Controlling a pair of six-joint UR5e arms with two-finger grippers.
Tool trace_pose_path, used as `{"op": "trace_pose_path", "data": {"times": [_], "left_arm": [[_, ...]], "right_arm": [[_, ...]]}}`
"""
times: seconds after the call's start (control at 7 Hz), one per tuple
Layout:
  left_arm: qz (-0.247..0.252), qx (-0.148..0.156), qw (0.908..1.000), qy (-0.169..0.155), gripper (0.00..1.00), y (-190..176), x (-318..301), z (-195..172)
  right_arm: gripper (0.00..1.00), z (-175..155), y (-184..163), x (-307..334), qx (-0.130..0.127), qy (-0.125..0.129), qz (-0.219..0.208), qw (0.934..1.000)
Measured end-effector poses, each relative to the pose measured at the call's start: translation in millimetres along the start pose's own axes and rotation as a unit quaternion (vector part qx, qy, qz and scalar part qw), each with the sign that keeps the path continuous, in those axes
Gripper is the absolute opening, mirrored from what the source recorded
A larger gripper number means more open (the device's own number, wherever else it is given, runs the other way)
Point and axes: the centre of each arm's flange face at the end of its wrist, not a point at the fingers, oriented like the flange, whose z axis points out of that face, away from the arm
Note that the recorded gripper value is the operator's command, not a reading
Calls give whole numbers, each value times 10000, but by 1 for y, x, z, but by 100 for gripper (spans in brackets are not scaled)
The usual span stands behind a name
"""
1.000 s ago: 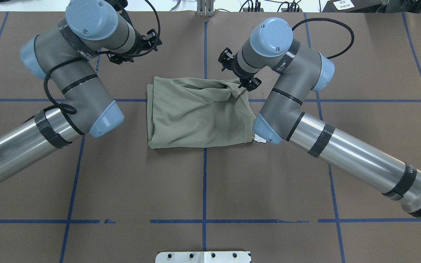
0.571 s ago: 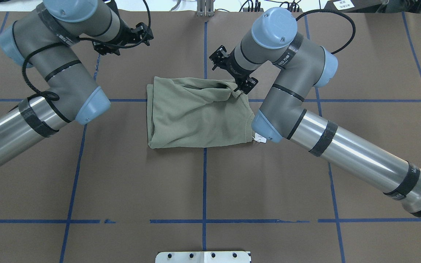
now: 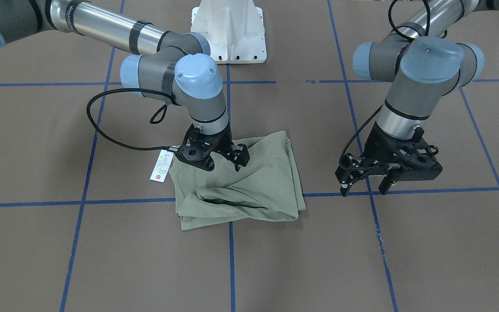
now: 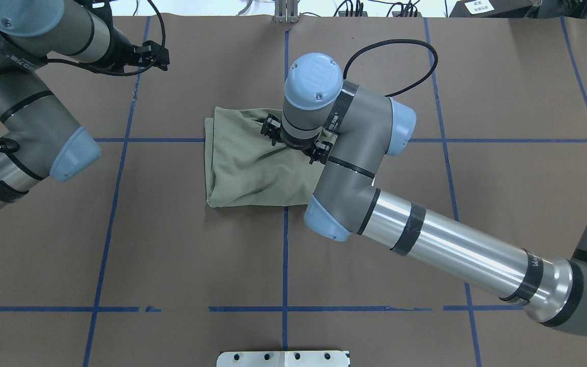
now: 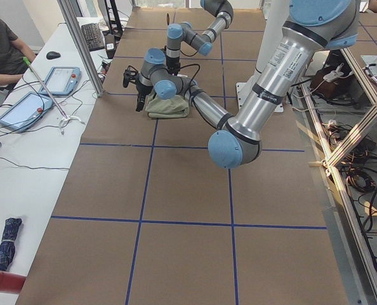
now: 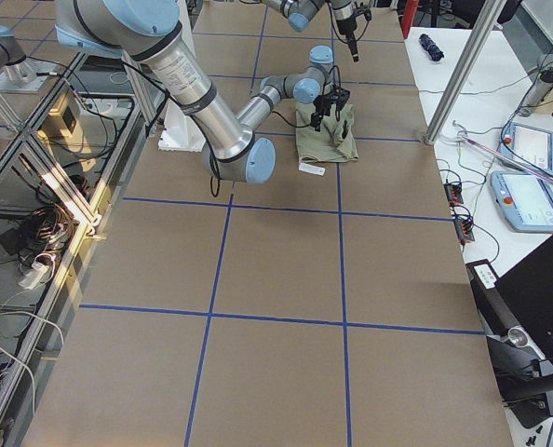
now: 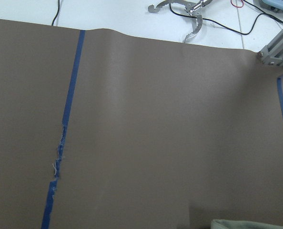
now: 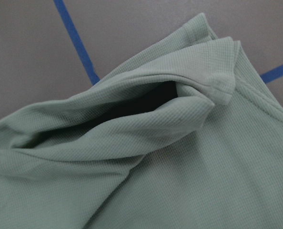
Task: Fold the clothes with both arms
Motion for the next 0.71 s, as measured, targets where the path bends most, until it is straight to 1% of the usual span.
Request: {"op": "trace_pose_path", "data": {"times": [0.14,0.29,0.43,0.71], "left_arm": [[5,-6,10000,-18,100,2,-5,1],[5,-8,10000,-29,100,2,-8,1],[5,-8,10000,-32,100,3,-9,1],[9,-3,10000,-30,100,3,-9,1]], "right_arm": [[100,19,-3,-3,75,226,-348,9991],[100,30,-14,-3,130,332,-534,9979],[100,38,-36,-6,217,312,-627,9973],[100,50,-99,-10,457,202,-779,9957]]}}
